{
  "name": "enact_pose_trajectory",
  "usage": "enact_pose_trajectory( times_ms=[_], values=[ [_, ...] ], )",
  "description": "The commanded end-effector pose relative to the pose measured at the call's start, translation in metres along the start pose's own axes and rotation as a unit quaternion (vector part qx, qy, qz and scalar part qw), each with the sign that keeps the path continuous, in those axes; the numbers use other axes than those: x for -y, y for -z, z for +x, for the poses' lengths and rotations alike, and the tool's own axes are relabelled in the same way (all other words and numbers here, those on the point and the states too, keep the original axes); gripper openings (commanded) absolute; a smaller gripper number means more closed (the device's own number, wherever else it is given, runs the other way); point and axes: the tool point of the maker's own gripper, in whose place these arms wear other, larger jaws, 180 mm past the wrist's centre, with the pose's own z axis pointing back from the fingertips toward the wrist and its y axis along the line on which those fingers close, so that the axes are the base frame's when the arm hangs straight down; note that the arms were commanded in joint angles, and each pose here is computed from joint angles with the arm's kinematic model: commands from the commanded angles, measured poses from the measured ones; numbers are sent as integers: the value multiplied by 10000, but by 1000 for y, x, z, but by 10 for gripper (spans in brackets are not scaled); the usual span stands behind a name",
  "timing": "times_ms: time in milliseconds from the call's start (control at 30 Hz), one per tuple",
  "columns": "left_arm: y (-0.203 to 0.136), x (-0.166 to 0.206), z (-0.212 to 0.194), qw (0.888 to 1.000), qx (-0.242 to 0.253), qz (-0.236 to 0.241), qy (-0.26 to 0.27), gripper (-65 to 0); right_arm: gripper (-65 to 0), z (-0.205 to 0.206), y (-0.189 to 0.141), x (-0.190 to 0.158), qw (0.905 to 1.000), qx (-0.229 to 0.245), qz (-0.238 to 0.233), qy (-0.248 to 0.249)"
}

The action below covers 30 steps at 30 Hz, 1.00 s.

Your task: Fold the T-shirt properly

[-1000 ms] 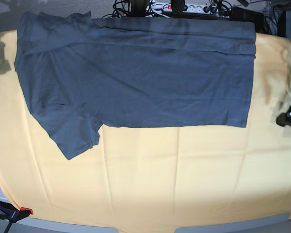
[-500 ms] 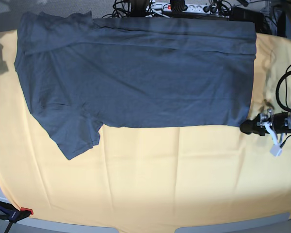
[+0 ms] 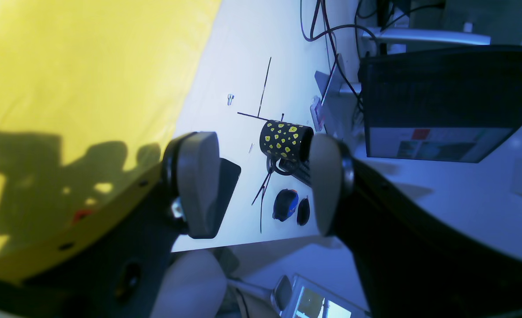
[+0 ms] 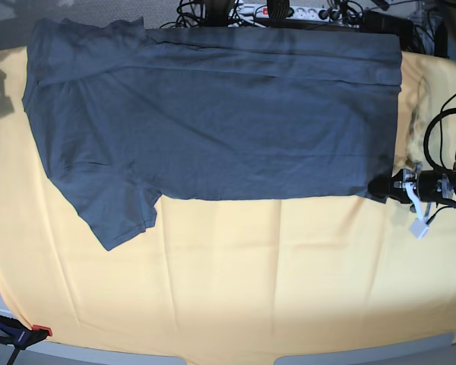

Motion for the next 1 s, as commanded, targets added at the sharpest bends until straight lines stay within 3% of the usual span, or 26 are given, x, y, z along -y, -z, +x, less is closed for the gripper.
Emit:
enact_pose_trajectory(
  times_ms=[0,233,367,467,633,767,867,967],
  values=[
    [-12,-1,17,9998,115,107,126,-650,-303,10,-2,14,9996,161,-242,-71],
    [-51,21,95,9920,1205,-59,377,-650,-303,9,-2,20,9989,154,-397,-204],
    [-57,23,103,9905,1307,-44,435,-650,-304,21,2,27,9958,545,-571,-469],
    [-53,21,97,9914,1251,-50,382,-650,-305,37,3,29,9922,1100,-584,-54],
    [-48,18,89,9922,1204,-59,319,-650,-304,38,8,45,9882,1217,-557,742],
    [-45,16,83,9928,1167,-77,262,-650,-302,49,9,51,9695,1665,-45,1798],
    [-44,15,80,9932,1134,-69,247,-650,-302,55,14,41,9424,1987,547,2633],
    [-44,15,81,9932,1134,-60,256,-650,-303,52,36,18,9195,1920,1047,3265]
  ],
)
